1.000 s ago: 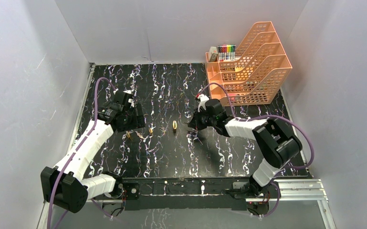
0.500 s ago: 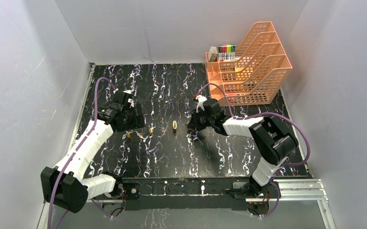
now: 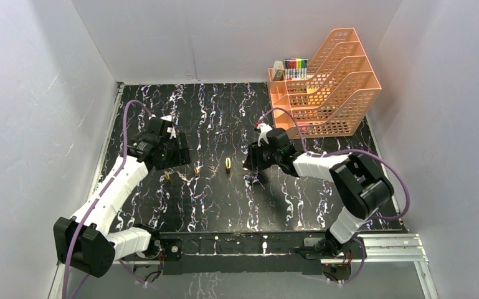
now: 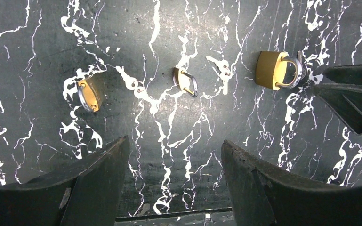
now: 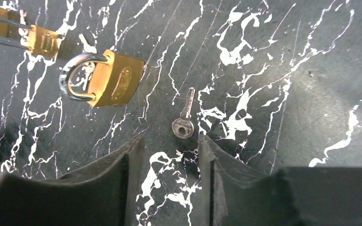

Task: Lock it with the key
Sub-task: Place the key at the center of the board, then adjust the lock at the center of the board, then reset both arms

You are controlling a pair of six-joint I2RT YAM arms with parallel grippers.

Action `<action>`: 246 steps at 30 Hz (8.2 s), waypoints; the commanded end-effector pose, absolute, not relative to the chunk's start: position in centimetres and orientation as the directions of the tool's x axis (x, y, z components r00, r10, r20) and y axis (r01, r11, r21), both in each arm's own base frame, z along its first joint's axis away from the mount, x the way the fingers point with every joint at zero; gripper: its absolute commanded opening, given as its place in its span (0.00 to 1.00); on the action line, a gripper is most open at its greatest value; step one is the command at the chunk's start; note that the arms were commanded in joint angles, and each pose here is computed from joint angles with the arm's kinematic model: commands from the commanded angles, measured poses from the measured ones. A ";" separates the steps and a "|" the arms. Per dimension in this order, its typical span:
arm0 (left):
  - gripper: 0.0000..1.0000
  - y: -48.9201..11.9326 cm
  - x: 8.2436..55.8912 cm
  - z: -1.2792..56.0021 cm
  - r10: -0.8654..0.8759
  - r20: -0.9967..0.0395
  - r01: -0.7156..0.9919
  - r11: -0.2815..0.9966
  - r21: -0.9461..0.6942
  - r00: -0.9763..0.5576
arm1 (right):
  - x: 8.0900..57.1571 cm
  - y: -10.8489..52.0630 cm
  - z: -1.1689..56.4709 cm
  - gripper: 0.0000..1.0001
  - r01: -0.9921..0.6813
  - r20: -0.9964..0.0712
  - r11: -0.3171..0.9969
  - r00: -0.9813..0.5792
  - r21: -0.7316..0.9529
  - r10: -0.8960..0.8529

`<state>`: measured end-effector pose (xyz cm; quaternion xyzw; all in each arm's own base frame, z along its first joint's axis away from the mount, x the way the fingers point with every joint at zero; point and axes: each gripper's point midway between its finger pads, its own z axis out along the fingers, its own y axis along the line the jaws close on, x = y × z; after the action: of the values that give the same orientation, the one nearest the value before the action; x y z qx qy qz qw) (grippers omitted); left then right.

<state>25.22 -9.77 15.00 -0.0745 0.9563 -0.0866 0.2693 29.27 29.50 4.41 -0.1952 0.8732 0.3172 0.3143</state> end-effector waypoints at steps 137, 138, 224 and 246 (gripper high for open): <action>0.19 -3.5 27.2 1.9 -0.334 -0.218 -0.308 0.940 -0.147 -0.917 | 23.2 8.4 25.8 0.98 -0.135 -0.967 0.975 -0.209 0.178 0.147; 0.19 -3.7 27.1 1.9 -0.334 -0.216 -0.306 0.940 -0.151 -0.918 | 23.2 8.4 25.8 0.98 -0.137 -0.967 0.974 -0.208 0.179 0.148; 0.98 -4.6 27.8 25.4 -0.225 -0.952 0.121 0.960 -0.253 -0.209 | 24.7 8.8 24.5 0.98 -0.091 -0.961 0.978 -0.220 0.190 0.166; 0.98 -4.6 27.3 26.6 -0.240 -0.961 0.137 0.956 -0.259 -0.136 | 24.6 9.1 24.3 0.98 -0.115 -0.964 0.977 -0.219 0.180 0.152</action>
<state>27.42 -4.45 25.27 -0.0438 0.7620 -0.1389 0.6310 24.16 9.01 22.98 0.0049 0.7906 0.0994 0.6042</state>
